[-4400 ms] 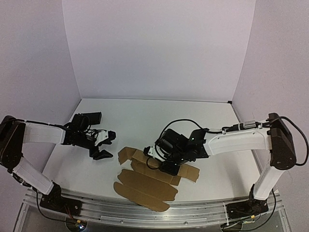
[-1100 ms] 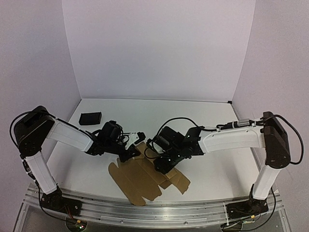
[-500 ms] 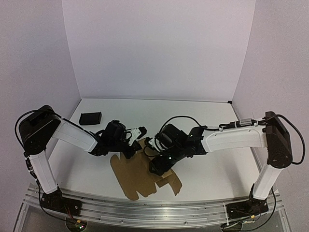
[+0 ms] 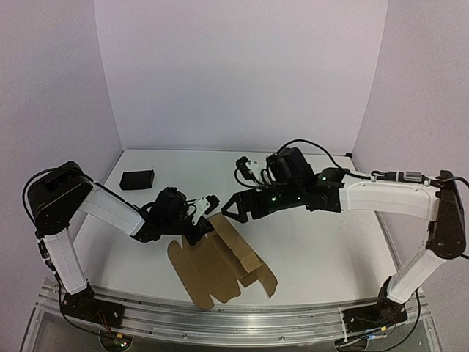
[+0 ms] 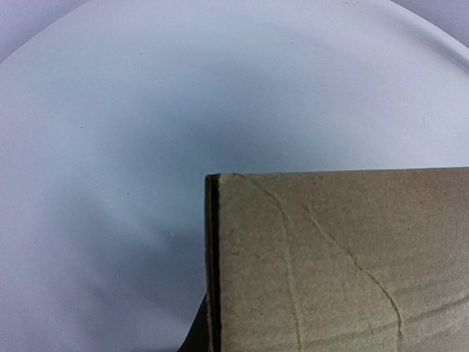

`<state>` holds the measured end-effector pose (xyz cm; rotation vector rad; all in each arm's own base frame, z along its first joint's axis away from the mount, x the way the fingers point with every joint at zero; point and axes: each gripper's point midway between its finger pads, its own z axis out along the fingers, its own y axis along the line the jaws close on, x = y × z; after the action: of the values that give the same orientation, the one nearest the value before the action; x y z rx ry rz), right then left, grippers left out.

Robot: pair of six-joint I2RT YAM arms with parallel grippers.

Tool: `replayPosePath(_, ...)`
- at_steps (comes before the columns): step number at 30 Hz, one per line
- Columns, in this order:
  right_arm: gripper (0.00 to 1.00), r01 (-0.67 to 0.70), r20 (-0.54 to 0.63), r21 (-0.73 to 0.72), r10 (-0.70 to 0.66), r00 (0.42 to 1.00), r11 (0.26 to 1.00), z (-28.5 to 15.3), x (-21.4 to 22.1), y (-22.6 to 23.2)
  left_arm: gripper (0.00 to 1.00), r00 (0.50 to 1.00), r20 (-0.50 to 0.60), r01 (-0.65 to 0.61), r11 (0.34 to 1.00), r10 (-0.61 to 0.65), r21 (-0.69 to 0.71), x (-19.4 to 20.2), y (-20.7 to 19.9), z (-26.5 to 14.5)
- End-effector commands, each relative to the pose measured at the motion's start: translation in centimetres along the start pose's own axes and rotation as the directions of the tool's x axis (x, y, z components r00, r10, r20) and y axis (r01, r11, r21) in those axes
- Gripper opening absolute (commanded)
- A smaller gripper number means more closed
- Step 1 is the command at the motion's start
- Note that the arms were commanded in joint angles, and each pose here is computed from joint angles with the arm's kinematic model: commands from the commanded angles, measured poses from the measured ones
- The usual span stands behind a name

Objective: Fold the paper box

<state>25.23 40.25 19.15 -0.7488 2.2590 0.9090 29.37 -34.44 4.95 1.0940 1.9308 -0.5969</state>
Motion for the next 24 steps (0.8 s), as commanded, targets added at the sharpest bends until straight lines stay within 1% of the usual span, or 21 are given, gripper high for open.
replayPosePath(1, 0.77, -0.135, 0.007, 0.029, 0.135, 0.991, 0.990, 3.9, 0.0, -2.5, 0.00, 0.999, 0.029, 0.019, 1.000, -0.020, 0.024, -0.4, -0.6, -1.0)
replayPosePath(3, 0.71, -0.157, -0.010, 0.015, 0.157, 0.988, 0.988, 6.1, 0.3, -2.8, 0.00, 0.999, 0.036, 0.026, 1.000, -0.027, 0.017, -0.3, -0.6, -1.0)
replayPosePath(7, 0.64, -0.177, -0.038, -0.001, 0.177, 0.983, 0.984, 9.0, 1.1, -3.3, 0.01, 0.997, 0.070, 0.028, 1.000, -0.028, -0.003, -0.7, -0.2, -1.1)
replayPosePath(9, 0.60, -0.190, -0.030, -0.012, 0.190, 0.981, 0.982, 9.8, 1.5, -3.7, 0.06, 0.995, 0.099, 0.012, 1.000, -0.011, -0.002, -1.2, -0.3, -1.1)
replayPosePath(12, 0.55, -0.210, -0.034, -0.074, 0.208, 0.977, 0.975, 10.5, 2.0, -3.2, 0.18, 0.987, 0.155, -0.039, 0.999, 0.035, 0.019, -2.1, -0.8, -1.3)
replayPosePath(14, 0.54, -0.223, -0.051, -0.090, 0.219, 0.974, 0.971, 10.9, 2.6, -3.2, 0.24, 0.977, 0.197, -0.092, 0.995, 0.083, 0.037, -2.5, -1.3, -1.5)
replayPosePath(16, 0.54, -0.241, -0.065, -0.089, 0.235, 0.970, 0.967, 11.0, 3.1, -3.6, 0.27, 0.961, 0.245, -0.141, 0.989, 0.126, 0.046, -3.1, -1.8, -1.8)
replayPosePath(18, 0.54, -0.259, -0.076, -0.088, 0.252, 0.965, 0.962, 11.0, 3.6, -4.0, 0.28, 0.945, 0.274, -0.204, 0.977, 0.180, 0.060, -3.1, -2.4, -2.0)
replayPosePath(21, 0.52, -0.271, -0.085, -0.094, 0.263, 0.961, 0.958, 11.0, 3.8, -4.3, 0.30, 0.925, 0.305, -0.262, 0.962, 0.228, 0.074, -3.1, -3.1, -2.2)
replayPosePath(24, 0.50, -0.269, -0.088, -0.103, 0.261, 0.961, 0.958, 11.3, 3.7, -4.1, 0.26, 0.922, 0.305, -0.286, 0.950, 0.237, 0.125, -2.4, -4.0, -2.1)
